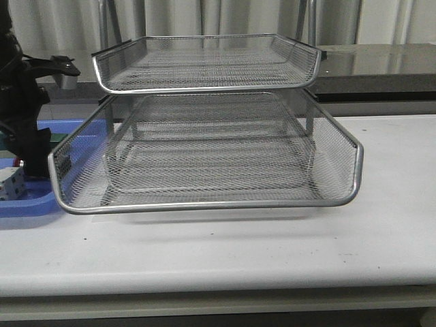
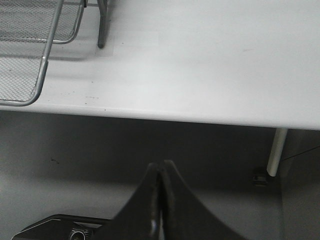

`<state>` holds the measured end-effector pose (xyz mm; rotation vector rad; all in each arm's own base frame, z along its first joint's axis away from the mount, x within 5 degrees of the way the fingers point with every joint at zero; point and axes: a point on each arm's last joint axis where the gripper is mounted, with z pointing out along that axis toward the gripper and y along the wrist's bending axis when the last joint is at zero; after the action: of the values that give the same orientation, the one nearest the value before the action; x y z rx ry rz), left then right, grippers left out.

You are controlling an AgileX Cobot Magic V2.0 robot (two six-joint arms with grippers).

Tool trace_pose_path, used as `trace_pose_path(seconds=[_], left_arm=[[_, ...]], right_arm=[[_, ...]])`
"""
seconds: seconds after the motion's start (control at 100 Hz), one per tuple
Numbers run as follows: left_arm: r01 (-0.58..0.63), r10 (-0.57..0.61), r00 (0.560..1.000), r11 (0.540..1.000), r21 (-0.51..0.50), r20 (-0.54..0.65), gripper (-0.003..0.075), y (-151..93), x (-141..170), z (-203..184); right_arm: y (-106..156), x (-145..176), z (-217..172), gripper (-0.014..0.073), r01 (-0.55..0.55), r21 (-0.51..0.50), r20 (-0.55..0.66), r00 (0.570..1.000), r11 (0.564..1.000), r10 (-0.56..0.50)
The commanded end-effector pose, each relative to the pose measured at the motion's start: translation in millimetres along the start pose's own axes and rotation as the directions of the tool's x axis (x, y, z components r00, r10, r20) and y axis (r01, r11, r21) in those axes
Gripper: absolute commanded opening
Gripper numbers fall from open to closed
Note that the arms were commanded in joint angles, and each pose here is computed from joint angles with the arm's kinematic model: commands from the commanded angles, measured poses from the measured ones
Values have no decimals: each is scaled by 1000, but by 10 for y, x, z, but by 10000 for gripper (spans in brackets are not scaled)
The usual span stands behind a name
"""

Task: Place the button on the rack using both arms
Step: 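Grasp the red push button from the blue tray with the left gripper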

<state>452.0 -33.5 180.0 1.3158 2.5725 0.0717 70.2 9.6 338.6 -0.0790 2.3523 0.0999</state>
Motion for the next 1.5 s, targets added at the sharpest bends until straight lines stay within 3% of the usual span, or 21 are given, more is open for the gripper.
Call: trace_pose_path(seconds=[0.0, 0.73, 0.85, 1.16, 1.49], left_arm=[[-8, 14, 997, 997, -76, 76, 605, 70, -97, -268], [-79, 84, 994, 994, -71, 76, 587, 81, -107, -89], [-78, 84, 994, 994, -71, 76, 497, 81, -107, -89], [-77, 82, 994, 995, -68, 77, 165, 79, -107, -89], [-35, 39, 996, 998, -57, 76, 48, 59, -101, -205]], right_arm=[[-5, -115, -84, -71, 3, 8, 87, 996, 1000, -3], [-5, -115, -84, -71, 3, 8, 87, 996, 1000, -3], [-5, -115, -84, -71, 3, 8, 87, 996, 1000, -3], [-5, -115, -84, -71, 3, 8, 87, 996, 1000, -3], [-5, -115, -84, -71, 3, 8, 87, 996, 1000, -3]])
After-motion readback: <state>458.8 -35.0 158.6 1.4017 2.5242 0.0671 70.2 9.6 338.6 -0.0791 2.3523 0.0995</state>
